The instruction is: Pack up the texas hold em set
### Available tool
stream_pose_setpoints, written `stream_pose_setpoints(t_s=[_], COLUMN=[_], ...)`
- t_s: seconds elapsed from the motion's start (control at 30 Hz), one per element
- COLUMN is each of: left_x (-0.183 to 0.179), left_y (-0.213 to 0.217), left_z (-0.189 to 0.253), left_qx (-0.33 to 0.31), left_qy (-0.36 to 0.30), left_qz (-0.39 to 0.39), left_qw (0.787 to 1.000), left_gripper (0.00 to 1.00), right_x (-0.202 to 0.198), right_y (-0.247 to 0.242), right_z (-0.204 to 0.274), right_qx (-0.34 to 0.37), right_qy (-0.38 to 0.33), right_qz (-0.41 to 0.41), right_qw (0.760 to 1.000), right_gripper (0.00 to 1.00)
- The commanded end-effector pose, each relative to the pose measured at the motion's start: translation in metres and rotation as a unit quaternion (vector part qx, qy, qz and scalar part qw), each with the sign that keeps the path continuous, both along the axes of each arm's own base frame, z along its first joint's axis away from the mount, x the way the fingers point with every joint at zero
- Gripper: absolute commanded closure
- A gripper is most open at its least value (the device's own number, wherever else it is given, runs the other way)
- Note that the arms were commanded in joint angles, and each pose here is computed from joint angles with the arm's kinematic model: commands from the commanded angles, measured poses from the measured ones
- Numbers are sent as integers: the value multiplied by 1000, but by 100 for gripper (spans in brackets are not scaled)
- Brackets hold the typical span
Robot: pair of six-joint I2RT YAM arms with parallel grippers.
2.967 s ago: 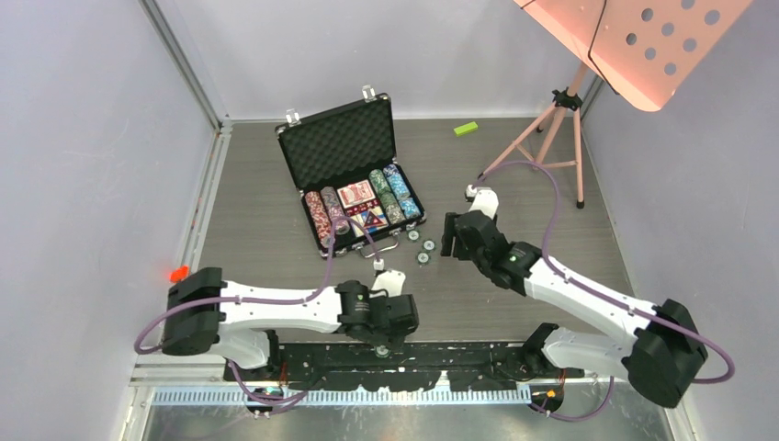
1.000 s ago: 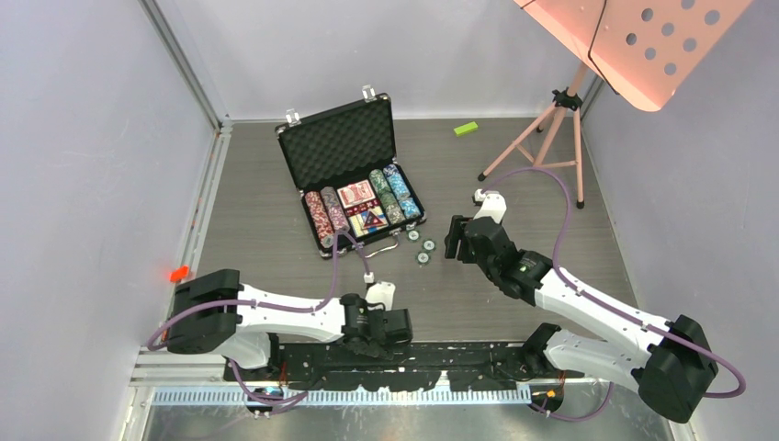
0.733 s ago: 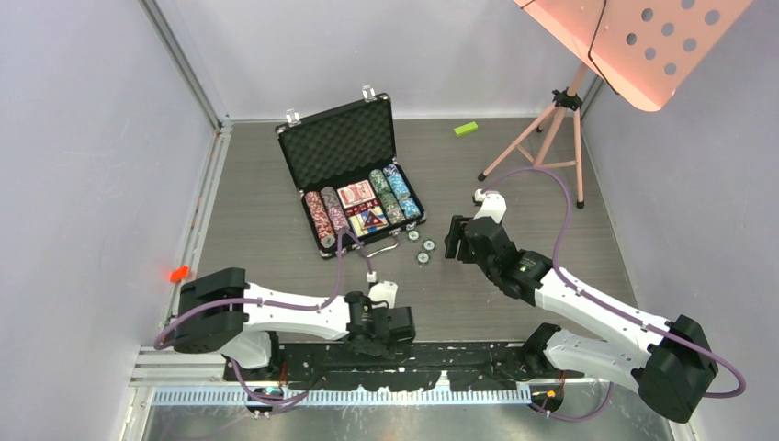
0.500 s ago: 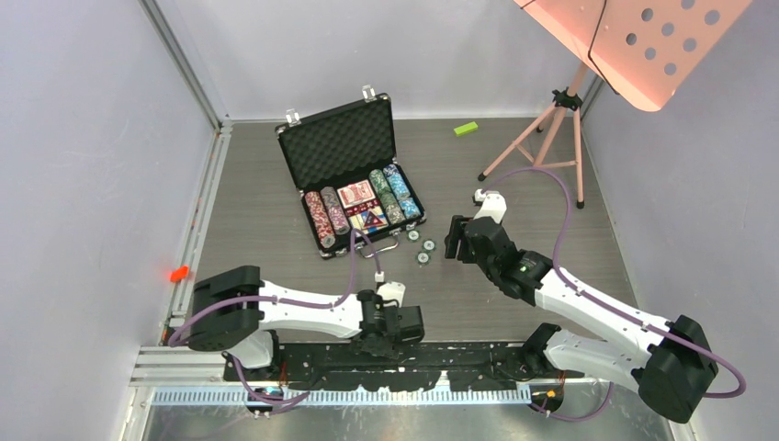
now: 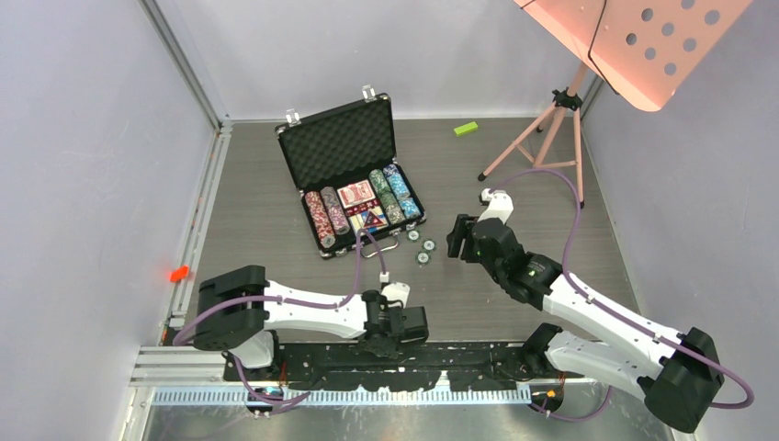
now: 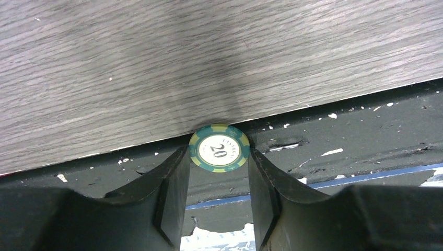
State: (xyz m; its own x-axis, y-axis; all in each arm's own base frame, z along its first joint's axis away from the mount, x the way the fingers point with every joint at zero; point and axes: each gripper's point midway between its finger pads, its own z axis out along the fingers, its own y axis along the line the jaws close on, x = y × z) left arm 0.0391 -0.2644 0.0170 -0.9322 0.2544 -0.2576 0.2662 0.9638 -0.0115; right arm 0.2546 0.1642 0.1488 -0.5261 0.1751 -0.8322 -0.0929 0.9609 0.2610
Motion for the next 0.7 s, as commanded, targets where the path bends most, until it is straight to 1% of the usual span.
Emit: stream_pose_setpoints(t_s=[0.0, 0.13, 0.23, 0.33, 0.37, 0.47, 0.5, 0.67], left_x=[12, 13, 16, 19, 21, 29, 32, 46], left_y=[13, 2, 1, -3, -3, -4, -6, -13], left_z=[4, 13, 20, 27, 31, 41, 44, 53], left_qx=[10, -19, -20, -28, -33, -49, -59, -108], left_qy=[-35, -40, -49, -60, -65, -82, -87, -124], left_qz=[-6, -36, -58, -79, -84, -94, -99, -134], left_qw=[999, 998, 997, 995, 994, 991, 989, 977], left_gripper=[62, 65, 66, 68, 68, 69, 69, 74], right_x=[0, -8, -19, -38, -40, -54, -60, -64], right_y=[5, 18, 33, 52, 55, 68, 74, 82], right_z=[5, -1, -13, -26, -35, -43, -49, -60], right_qx=[14, 11, 8, 21, 17, 36, 46, 95], right_qy=[-2, 29, 70, 124, 142, 193, 217, 288], right_qz=[7, 49, 99, 159, 164, 202, 219, 232], right_qw=[1000, 998, 993, 979, 976, 959, 950, 924], right_gripper=[33, 33, 34, 36, 38, 42, 44, 48])
